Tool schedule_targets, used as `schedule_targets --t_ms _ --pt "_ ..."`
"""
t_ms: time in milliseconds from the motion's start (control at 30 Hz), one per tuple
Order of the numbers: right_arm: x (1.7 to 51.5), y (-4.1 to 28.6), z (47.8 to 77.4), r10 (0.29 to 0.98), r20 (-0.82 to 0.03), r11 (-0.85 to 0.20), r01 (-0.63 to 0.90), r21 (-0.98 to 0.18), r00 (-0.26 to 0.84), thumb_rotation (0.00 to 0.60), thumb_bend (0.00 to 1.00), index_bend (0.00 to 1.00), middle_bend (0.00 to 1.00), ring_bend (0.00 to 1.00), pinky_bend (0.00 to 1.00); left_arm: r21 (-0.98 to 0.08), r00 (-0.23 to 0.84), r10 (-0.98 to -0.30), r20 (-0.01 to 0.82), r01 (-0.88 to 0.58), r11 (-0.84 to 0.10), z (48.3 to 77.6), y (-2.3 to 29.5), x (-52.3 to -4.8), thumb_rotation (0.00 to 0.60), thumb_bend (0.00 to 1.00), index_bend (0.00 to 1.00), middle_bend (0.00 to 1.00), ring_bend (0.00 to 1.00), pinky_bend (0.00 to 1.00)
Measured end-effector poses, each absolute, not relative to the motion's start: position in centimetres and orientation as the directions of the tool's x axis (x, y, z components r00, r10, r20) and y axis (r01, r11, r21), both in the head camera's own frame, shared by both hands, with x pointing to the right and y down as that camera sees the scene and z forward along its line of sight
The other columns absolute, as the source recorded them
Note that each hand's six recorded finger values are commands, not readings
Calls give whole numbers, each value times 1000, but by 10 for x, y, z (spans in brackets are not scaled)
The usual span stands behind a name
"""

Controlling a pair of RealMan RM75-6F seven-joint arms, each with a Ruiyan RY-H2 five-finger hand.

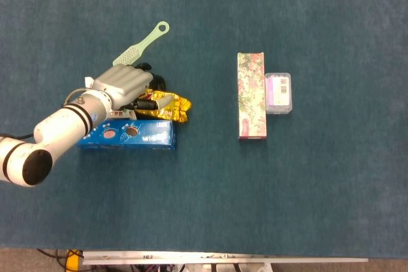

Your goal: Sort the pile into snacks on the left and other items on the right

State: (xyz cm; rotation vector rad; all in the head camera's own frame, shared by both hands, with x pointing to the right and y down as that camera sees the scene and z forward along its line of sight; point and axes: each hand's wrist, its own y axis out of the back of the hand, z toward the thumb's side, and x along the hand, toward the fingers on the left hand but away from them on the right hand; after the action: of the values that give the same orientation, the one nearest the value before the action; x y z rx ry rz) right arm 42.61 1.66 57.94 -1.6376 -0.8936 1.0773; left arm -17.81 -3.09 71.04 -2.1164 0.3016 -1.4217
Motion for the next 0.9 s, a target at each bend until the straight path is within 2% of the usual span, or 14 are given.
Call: schedule_targets --t_ms 133,233,300,333,400,500,767,900 --pt "426 17 579 907 -244 -284 72 -956 344 600 10 476 421 350 466 -601 398 -525 752 88 -795 707 -40 -184 20 309 228 253 64 168" --pt "426 17 580 906 -244 -285 72 -956 346 600 10 475 421 350 466 -632 385 -565 730 65 -772 705 -47 -190 168 309 228 242 66 169" --pt "425 16 580 905 -244 -285 71 -956 348 600 10 476 421 350 466 -651 373 -589 717 56 -757 705 -51 -195 307 309 228 240 69 169" --pt "425 16 580 905 -244 -285 71 -956 349 600 10 476 421 351 466 -662 363 -604 710 51 -748 704 -54 -198 399 309 228 239 70 169" --pt "424 16 581 903 -246 -287 68 -956 352 600 10 476 421 351 466 -676 349 -622 701 45 -736 703 -56 -204 518 309 228 230 71 169" --pt "423 15 581 901 -247 -288 67 -955 357 600 10 476 421 350 466 -700 328 -655 681 30 -713 702 -60 -211 599 309 228 221 71 169" --pt "420 16 580 898 -244 -287 69 -955 365 600 10 476 421 350 466 -772 240 -745 623 36 -635 710 -69 -218 599 309 287 210 73 169" --pt "423 16 578 902 -242 -284 70 -956 358 600 10 475 421 350 466 -780 190 -767 613 -7 -625 717 -75 -211 545 308 311 207 74 169"
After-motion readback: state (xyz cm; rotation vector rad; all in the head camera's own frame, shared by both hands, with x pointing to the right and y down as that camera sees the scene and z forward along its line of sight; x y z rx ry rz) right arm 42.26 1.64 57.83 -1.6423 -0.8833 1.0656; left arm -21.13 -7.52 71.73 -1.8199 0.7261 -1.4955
